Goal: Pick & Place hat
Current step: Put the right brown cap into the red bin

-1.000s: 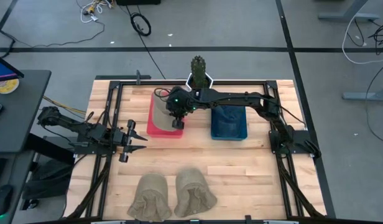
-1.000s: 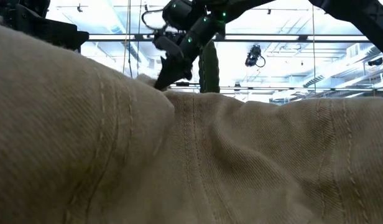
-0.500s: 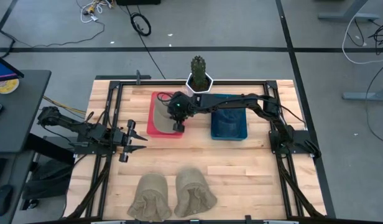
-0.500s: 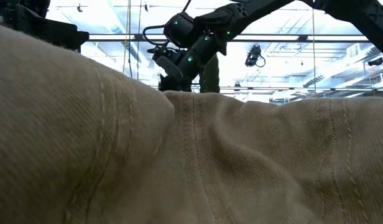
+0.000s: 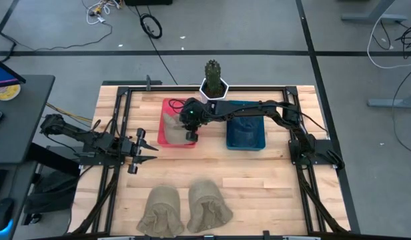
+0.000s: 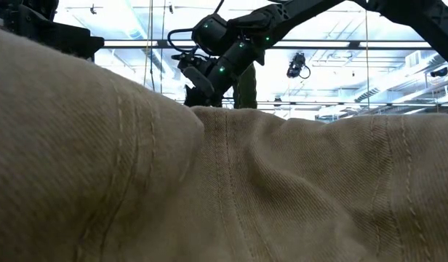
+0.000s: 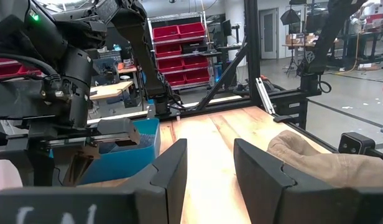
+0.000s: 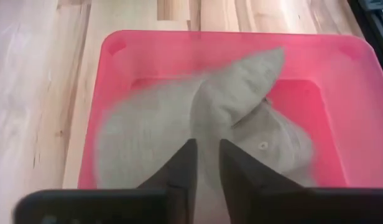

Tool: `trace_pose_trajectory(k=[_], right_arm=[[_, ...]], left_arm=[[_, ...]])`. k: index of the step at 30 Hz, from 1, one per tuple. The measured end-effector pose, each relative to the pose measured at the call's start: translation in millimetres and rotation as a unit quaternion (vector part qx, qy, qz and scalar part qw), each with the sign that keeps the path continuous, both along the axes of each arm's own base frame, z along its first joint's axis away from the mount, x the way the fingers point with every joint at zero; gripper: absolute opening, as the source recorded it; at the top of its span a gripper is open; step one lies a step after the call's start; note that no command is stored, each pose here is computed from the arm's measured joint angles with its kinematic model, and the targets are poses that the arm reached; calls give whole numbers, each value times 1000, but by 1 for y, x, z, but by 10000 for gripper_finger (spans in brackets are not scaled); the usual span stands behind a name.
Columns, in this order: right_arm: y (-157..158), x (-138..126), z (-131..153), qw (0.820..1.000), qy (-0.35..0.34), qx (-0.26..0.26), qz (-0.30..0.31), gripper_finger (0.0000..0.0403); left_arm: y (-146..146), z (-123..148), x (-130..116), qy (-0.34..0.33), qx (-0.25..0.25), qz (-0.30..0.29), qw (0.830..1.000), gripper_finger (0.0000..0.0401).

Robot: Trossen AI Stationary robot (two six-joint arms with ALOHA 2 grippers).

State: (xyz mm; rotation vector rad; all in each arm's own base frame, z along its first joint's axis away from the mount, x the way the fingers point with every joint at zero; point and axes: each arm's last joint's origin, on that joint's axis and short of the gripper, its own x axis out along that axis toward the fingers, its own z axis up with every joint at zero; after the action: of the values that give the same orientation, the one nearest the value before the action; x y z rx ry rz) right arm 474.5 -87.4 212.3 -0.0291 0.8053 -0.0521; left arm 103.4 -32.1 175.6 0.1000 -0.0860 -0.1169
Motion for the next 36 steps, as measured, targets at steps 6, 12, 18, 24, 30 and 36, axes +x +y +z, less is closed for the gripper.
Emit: trace_pose_trajectory(k=[6,12,18,24,30,36], right_arm=[[0,-1,5,1000,-6,1,-4,140],[5,-12,35,999,-26,23,-25,175],[25,-30,65,997,-15,58,-40,180],[70,-48,77,995,46,84,-16,174],[136,-59,76,990,91,97,44,173],[208,-73,76,984,92,76,132,173]], left_arm=[[0,0,0,0,0,0,1000,135],[0,0,0,0,0,0,1000,135],[0,0,0,1,0,0,1000,135],[0,0,0,1,0,0,1000,135],[0,0,0,1,0,0,1000,135],[0,0,0,2,0,0,1000,135]])
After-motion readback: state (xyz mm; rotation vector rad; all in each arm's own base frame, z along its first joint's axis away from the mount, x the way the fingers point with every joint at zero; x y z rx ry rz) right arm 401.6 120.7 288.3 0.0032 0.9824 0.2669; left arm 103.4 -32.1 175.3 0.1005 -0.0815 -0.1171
